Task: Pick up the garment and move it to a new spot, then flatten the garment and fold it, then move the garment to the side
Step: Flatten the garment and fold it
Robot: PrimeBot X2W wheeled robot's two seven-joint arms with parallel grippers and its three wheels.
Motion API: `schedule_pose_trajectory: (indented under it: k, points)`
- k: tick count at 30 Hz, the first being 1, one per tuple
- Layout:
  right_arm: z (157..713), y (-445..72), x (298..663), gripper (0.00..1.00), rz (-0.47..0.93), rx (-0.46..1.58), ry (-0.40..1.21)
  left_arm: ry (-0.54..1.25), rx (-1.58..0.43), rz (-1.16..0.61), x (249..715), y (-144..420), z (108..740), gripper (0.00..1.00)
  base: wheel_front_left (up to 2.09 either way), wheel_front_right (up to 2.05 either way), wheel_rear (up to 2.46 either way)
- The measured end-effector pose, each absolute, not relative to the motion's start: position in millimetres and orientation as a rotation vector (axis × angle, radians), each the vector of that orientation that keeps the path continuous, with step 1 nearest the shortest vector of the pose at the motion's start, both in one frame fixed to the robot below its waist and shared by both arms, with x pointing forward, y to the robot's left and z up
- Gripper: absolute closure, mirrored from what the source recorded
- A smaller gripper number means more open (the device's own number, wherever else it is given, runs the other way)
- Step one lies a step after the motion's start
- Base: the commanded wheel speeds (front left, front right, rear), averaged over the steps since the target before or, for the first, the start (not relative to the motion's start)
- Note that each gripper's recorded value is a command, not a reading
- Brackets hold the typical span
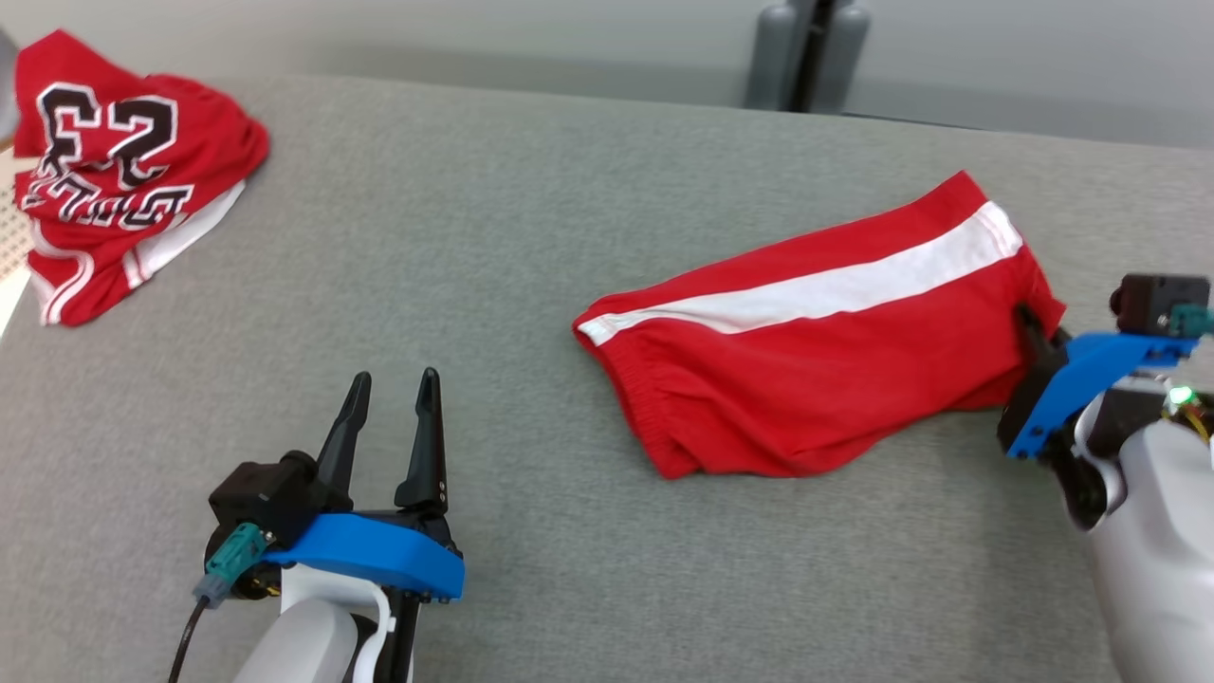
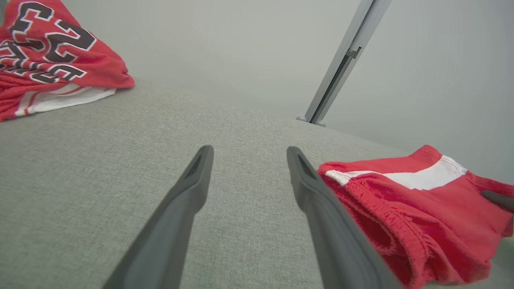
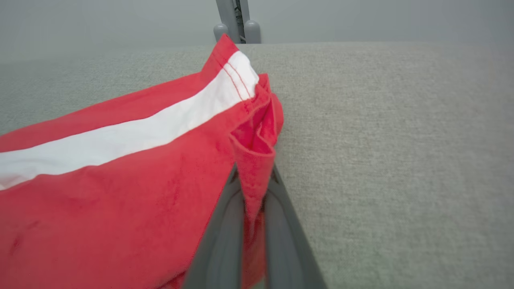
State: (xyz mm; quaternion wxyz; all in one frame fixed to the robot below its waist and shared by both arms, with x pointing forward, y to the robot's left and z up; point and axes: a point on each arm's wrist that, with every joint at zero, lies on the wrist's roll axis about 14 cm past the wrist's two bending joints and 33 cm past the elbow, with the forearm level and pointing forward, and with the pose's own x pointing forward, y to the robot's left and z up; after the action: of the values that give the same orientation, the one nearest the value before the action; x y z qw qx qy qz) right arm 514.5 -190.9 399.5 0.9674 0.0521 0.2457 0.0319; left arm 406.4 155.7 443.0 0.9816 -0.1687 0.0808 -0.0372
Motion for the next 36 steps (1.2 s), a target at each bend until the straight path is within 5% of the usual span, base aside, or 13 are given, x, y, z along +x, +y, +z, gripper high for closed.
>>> schedule_pose_trajectory:
  k: [14, 21, 27, 36]
  points:
    - [399, -250, 404, 1.0, -0.173, 0.259, 0.354, 0.139, -0.318, -0.294, 400, 87, 461, 0.0, 0.0, 0.0, 0.0]
    - [404, -252, 395, 1.0, -0.205, 0.297, 0.323, 0.142, -0.317, -0.32, 392, 79, 461, 0.0, 0.0, 0.0, 0.0]
    - [435, -212, 435, 1.0, -0.077, 0.257, 0.256, 0.144, -0.315, -0.274, 387, 94, 459, 0.0, 0.0, 0.0, 0.0]
    - [471, -70, 466, 1.0, 0.352, 0.165, 0.237, 0.137, -0.324, -0.194, 380, 119, 459, 0.0, 0.0, 0.0, 0.0]
